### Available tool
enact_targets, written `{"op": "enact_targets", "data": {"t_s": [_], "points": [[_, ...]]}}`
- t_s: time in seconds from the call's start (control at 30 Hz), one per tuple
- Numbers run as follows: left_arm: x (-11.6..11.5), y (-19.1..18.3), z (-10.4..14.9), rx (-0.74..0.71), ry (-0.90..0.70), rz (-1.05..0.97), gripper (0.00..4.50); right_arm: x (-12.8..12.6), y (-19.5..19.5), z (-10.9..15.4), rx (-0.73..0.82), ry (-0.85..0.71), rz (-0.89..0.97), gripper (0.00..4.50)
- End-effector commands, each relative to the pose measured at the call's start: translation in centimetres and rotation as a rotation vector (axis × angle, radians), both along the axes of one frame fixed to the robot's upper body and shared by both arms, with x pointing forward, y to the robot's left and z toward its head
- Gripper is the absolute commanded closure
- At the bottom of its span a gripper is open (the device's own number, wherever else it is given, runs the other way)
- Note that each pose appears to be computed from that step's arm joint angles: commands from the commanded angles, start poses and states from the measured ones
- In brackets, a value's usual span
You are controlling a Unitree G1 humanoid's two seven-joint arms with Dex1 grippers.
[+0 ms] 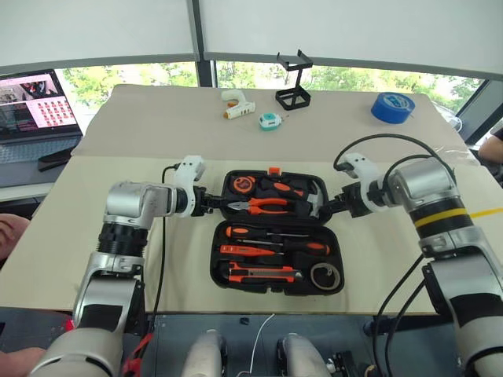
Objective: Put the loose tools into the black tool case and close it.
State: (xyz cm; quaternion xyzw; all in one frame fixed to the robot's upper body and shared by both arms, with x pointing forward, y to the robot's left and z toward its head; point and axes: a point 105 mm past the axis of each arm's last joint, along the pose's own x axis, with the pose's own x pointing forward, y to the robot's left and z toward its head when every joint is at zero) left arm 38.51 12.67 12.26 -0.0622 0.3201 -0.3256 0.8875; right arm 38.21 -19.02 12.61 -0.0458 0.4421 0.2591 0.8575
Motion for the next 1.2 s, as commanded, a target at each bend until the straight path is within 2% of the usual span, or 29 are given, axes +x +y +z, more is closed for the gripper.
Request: {"op": "enact_targets", "data": {"t_s": [0.03, 0.07, 0.17, 0.3, 0.33, 0.4, 0.43, 0.5, 0.57, 0.67, 0.73, 0.87, 0.93, 1.0, 1.07, 1.13, 1.17, 1.2], "points": [[0.2, 0.7, -0.5, -0.016, 0.011, 0.050, 4.32, -0.1, -1.8, -1.3, -0.018, 0.044, -0.112, 4.50], [0.1, 0.7, -0.4, -0.025, 0.003, 0.051, 4.45, 0.2, -1.1, -0.9, 0.033, 0.020, -0.104, 4.50], [0.1, 0.8, 0.4, -0.082, -0.045, 0.060, 4.45, 0.9, 0.1, 0.8, 0.114, -0.097, -0.045, 4.50], [-0.1, 1.7, 2.3, -0.182, -0.208, 0.061, 4.45, 1.5, 0.4, 3.3, 0.088, -0.403, 0.087, 4.50], [-0.2, 2.2, 2.6, -0.178, -0.264, 0.065, 4.45, 1.2, 0.4, 3.6, 0.066, -0.452, 0.112, 4.50], [-1.0, 2.9, 3.7, -0.195, -0.429, 0.035, 4.45, 0.7, -0.7, 4.1, -0.183, -0.678, 0.233, 4.50], [-1.5, 3.2, 4.2, -0.211, -0.504, 0.023, 4.45, 0.1, -0.8, 4.0, -0.237, -0.726, 0.279, 4.50], [-2.8, 4.1, 5.2, -0.221, -0.654, 0.017, 4.45, -0.7, -1.1, 4.2, -0.274, -0.849, 0.286, 4.50], [-3.5, 4.9, 5.3, -0.220, -0.707, 0.048, 4.45, -1.6, -1.0, 4.8, -0.323, -0.996, 0.319, 4.50], [-4.5, 5.9, 4.9, -0.192, -0.787, 0.084, 4.45, -3.7, -0.3, 4.5, -0.347, -1.155, 0.420, 4.50], [-5.9, 5.9, 4.3, -0.133, -0.866, 0.035, 4.45, -5.5, 0.1, 3.6, -0.381, -1.264, 0.513, 4.50], [-8.5, 5.8, 1.7, 0.051, -0.980, -0.080, 4.45, -8.6, -0.2, -0.7, -0.501, -1.279, 0.721, 4.50], [-9.7, 5.4, 0.5, 0.129, -1.021, -0.159, 4.45, -9.6, -0.3, -1.8, -0.519, -1.301, 0.762, 4.50], [-10.4, 5.2, -0.6, 0.147, -1.020, -0.201, 4.45, -10.3, -0.8, -3.4, -0.512, -1.269, 0.781, 4.50], [-10.6, 5.5, -1.3, 0.114, -0.984, -0.176, 3.73, -10.9, -1.3, -4.8, -0.505, -1.237, 0.794, 4.50], [-11.2, 5.9, -1.8, 0.137, -0.976, -0.213, 3.16, -11.3, -2.2, -5.5, -0.520, -1.212, 0.799, 3.71], [-11.3, 6.0, -1.9, 0.147, -0.977, -0.226, 2.80, -11.3, -2.5, -5.6, -0.525, -1.206, 0.796, 3.56], [-11.5, 6.3, -1.8, 0.159, -0.980, -0.231, 2.50, -11.4, -2.8, -5.6, -0.531, -1.204, 0.799, 3.22]]}}
